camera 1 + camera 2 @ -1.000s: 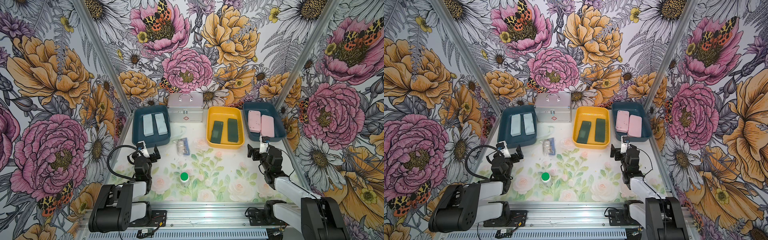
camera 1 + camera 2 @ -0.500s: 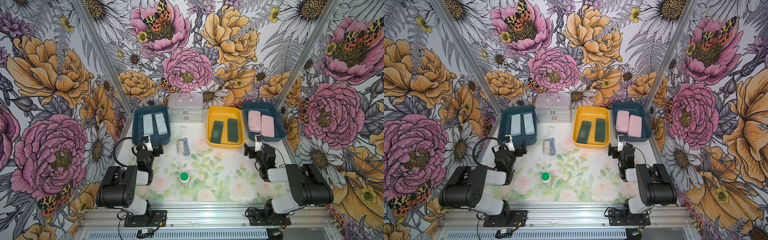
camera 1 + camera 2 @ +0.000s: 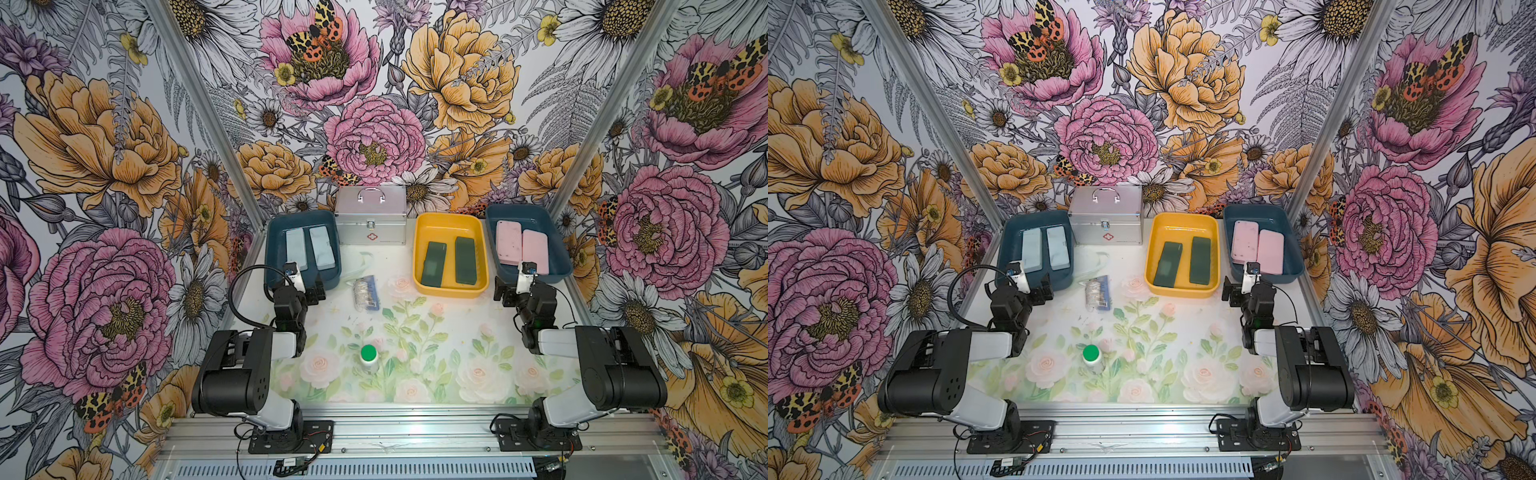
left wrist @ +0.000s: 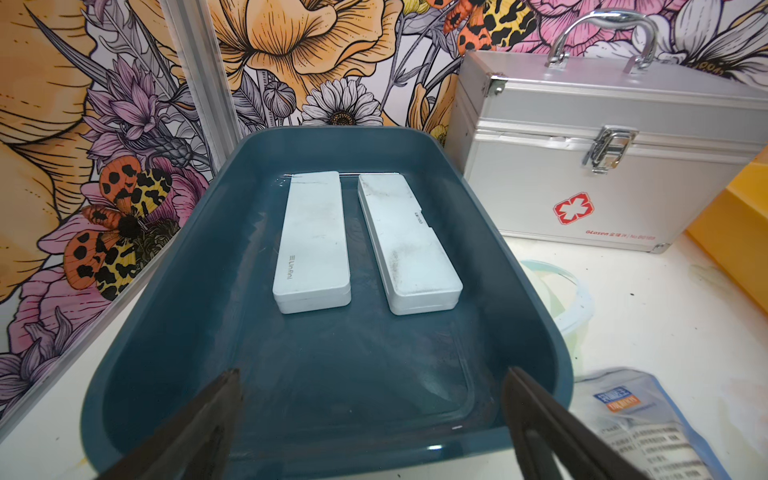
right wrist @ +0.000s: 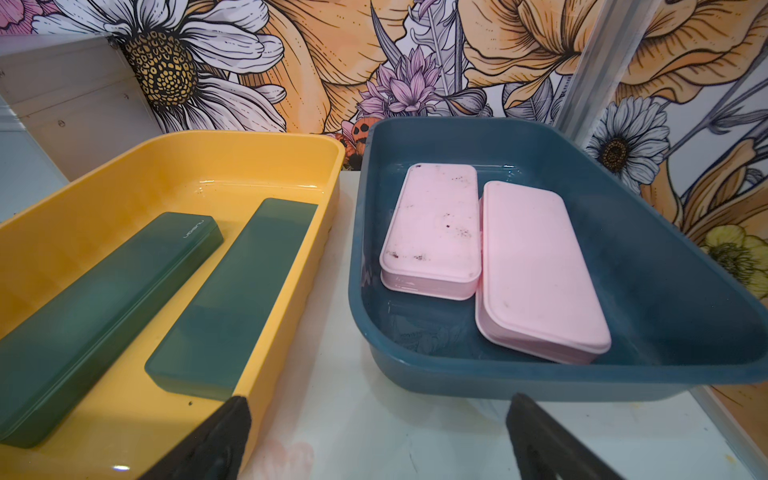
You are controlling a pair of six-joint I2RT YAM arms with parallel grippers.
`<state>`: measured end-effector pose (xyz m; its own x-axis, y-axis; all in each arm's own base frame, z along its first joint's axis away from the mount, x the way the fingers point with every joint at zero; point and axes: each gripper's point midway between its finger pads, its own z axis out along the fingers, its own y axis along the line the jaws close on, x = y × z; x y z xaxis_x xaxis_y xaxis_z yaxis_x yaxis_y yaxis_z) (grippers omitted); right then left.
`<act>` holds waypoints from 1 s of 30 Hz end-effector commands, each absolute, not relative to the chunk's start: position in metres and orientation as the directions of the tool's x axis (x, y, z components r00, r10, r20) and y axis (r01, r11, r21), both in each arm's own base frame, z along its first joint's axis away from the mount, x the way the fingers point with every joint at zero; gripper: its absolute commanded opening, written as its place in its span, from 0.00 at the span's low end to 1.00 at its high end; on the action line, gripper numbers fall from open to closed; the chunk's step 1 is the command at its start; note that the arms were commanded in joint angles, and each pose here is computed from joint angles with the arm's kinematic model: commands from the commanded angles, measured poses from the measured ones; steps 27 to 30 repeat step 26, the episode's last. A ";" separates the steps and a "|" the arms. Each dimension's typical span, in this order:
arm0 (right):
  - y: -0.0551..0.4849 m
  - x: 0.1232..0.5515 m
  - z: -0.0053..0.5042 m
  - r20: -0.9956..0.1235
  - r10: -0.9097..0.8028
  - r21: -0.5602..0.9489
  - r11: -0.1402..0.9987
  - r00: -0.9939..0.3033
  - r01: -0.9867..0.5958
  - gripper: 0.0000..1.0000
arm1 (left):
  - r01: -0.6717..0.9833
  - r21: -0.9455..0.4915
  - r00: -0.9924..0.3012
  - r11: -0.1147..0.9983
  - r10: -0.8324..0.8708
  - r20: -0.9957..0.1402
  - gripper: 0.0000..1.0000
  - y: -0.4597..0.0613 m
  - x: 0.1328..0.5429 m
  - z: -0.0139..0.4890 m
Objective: Place the pencil cases by color into the storage box
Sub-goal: Reset both arms
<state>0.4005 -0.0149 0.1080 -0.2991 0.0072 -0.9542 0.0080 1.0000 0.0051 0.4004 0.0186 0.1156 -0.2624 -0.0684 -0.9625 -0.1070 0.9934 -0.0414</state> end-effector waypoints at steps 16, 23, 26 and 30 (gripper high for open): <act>-0.012 0.406 0.108 -0.951 0.011 0.011 1.000 -0.309 0.003 0.99 | -0.127 -0.029 -0.266 0.991 -0.063 -0.962 0.99 0.021 0.401 0.115; -0.014 0.406 0.106 -0.950 0.017 0.015 1.000 -0.313 0.008 0.99 | -0.128 -0.029 -0.266 0.991 -0.063 -0.962 0.99 0.021 0.401 0.115; -0.014 0.403 0.109 -0.954 0.014 0.012 1.000 -0.299 0.008 0.99 | -0.127 -0.029 -0.264 0.991 -0.062 -0.962 0.99 0.021 0.401 0.115; -0.014 0.403 0.109 -0.954 0.014 0.012 1.000 -0.299 0.008 0.99 | -0.127 -0.029 -0.264 0.991 -0.062 -0.962 0.99 0.021 0.401 0.115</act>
